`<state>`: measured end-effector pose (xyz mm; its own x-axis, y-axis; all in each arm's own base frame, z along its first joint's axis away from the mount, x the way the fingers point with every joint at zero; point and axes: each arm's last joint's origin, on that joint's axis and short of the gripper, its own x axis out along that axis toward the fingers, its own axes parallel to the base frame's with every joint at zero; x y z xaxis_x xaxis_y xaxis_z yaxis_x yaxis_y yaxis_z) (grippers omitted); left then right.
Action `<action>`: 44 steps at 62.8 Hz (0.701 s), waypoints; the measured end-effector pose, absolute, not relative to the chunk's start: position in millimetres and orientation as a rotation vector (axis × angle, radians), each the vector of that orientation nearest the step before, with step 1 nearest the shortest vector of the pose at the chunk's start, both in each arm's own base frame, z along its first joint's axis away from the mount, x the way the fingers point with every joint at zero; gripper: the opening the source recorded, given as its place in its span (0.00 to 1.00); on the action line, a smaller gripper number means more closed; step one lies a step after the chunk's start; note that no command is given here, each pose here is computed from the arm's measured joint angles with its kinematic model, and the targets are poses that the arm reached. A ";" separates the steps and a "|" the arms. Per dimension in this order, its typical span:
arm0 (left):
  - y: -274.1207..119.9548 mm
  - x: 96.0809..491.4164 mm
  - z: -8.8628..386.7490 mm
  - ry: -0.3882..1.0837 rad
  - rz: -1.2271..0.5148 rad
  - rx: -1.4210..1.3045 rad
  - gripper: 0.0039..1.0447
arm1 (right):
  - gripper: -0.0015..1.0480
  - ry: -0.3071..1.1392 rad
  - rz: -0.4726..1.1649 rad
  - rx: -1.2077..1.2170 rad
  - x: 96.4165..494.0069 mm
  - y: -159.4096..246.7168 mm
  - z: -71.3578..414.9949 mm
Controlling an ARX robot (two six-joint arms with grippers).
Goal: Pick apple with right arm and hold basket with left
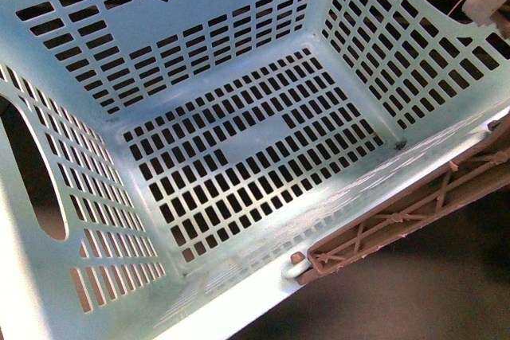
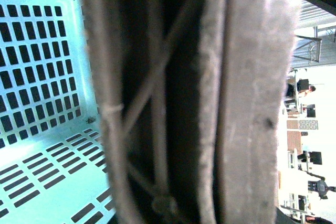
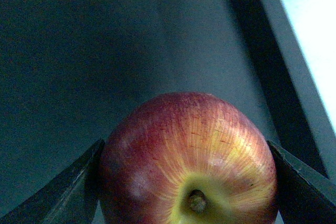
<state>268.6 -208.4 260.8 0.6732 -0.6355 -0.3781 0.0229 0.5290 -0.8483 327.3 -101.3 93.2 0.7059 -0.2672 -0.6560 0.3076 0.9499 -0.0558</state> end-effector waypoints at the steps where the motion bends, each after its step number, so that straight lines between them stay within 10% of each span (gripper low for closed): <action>1: -208.4 268.6 260.8 0.746 -0.440 -0.943 0.14 | 0.76 0.688 -0.314 0.070 327.3 -100.8 104.0; 23: -208.4 268.5 260.8 0.747 -0.440 -0.943 0.14 | 0.76 0.244 -0.078 0.240 299.1 -34.1 250.7; 44: -208.4 268.6 260.8 0.746 -0.440 -0.943 0.14 | 0.76 0.281 0.142 0.265 278.0 53.3 249.3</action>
<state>268.6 -208.4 260.8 0.6734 -0.6352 -0.3781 0.0225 0.5289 -0.8484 278.0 53.3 249.3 0.9512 0.1747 -0.2545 -0.1014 0.9555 0.2771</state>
